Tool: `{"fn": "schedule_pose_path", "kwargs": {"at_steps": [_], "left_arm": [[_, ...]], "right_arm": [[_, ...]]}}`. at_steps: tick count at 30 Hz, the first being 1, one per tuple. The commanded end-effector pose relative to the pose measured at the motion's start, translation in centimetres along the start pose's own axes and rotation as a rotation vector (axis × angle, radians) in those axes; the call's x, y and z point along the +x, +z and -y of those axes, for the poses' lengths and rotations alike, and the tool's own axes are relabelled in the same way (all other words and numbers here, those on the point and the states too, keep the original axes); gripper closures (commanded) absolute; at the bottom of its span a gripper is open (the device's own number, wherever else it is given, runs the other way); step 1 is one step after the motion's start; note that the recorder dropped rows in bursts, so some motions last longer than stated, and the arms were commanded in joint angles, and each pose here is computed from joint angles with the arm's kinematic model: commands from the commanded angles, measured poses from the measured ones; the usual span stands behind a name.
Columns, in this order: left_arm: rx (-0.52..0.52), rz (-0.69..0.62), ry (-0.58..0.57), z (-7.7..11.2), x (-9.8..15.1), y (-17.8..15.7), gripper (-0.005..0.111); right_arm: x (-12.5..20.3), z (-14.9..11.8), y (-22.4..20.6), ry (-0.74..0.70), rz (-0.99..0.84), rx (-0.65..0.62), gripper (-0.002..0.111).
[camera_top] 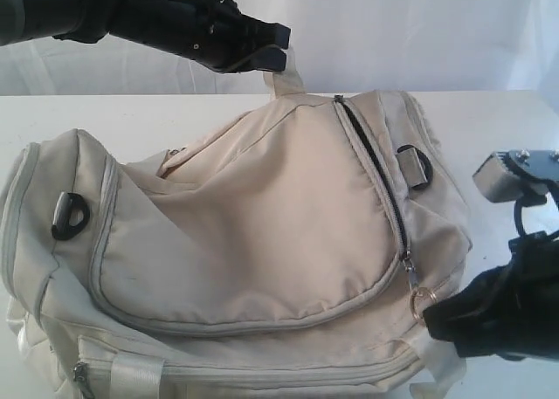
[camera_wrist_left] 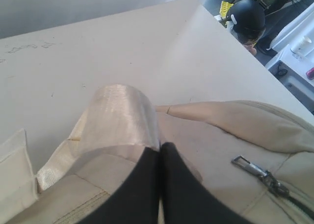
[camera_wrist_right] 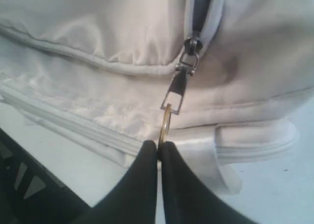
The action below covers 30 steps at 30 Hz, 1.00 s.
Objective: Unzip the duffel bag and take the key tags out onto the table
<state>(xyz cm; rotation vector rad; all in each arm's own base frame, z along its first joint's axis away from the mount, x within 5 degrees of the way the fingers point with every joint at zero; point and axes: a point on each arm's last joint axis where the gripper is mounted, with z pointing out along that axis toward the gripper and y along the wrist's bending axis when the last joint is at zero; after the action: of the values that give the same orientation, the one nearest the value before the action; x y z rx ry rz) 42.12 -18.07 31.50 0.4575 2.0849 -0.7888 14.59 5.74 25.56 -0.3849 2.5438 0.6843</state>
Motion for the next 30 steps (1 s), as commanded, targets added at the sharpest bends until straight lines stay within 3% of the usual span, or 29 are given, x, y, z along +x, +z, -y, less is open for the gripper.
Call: {"fn": "schedule_pose_path", "kwargs": {"at_steps": [1, 6, 27, 30], "left_arm": [[0.0, 0.025, -0.024, -0.3, -0.6, -0.5, 0.107], [0.004, 0.02, -0.024, -0.2, -0.5, -0.5, 0.107], [0.03, -0.013, -0.015, 0.0, -0.2, -0.5, 0.107], [0.022, -0.039, 0.015, -0.1, 0.0, -0.5, 0.107]], "right_arm": [[1.5, -0.7, 1.0, 0.015, -0.042, -0.071, 0.108], [2.1, -1.8, 2.0, 0.011, -0.013, -0.165, 0.108], [3.3, -3.1, 6.1, -0.022, -0.159, -0.206, 0.108], [2.9, -3.3, 5.8, -0.063, -0.171, -0.207, 0.099]]}}
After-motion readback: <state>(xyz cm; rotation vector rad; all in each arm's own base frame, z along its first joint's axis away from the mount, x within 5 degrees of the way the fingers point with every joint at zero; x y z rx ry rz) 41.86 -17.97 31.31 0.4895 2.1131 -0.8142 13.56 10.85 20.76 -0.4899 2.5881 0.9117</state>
